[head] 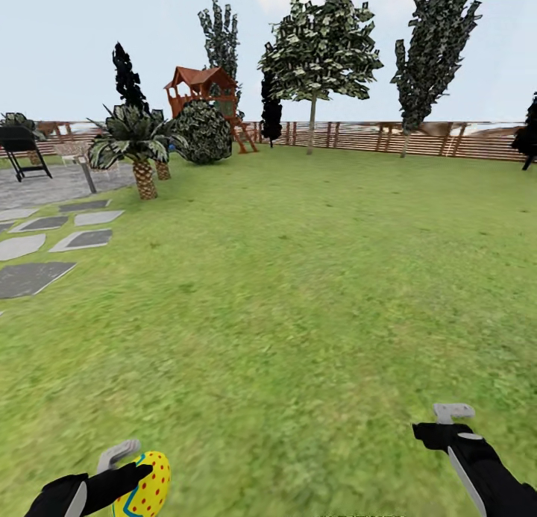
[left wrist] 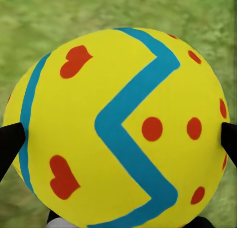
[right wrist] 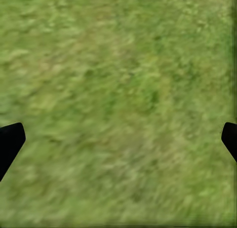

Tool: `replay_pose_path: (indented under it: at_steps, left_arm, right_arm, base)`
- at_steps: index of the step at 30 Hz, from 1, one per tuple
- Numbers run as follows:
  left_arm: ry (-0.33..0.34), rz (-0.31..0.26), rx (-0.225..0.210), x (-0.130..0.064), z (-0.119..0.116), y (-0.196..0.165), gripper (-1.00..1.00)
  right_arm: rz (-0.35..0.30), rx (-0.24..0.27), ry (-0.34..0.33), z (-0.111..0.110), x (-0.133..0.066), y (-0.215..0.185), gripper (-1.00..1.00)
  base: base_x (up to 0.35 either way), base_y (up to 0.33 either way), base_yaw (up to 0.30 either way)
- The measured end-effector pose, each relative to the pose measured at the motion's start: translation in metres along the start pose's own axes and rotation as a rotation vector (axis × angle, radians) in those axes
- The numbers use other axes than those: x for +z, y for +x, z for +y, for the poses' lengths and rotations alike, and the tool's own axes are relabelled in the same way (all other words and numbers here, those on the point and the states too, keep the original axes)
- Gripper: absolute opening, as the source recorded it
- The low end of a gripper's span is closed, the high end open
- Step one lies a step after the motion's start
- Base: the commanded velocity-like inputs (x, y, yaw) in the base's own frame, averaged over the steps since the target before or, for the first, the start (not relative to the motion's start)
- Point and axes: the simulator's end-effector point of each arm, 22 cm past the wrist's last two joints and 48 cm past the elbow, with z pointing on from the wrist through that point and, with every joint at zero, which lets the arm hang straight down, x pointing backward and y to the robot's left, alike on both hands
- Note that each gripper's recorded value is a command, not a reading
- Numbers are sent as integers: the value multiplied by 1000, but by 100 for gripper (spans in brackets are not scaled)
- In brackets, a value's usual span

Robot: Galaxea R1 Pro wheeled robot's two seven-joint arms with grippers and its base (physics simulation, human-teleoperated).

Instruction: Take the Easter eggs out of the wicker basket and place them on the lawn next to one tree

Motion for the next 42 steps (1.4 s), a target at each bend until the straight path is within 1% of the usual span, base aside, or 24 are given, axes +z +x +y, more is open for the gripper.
replay_pose_path:
  at_steps: [9, 16, 42]
  left_arm:
    - [1, 0, 0, -11, -4, -3, -100]
    - [12, 6, -3, -17, -14, -1, -100]
    - [17, 9, -4, -46, -24, -6, -100]
  right_arm:
    - [1, 0, 2, -4, -10, -6, 100]
    - [0, -2, 2, -6, -18, -11, 100]
    - [1, -2, 0, -12, -45, -25, 100]
  base:
    - [0, 0, -190]
    - [0, 0, -278]
    - [0, 0, -282]
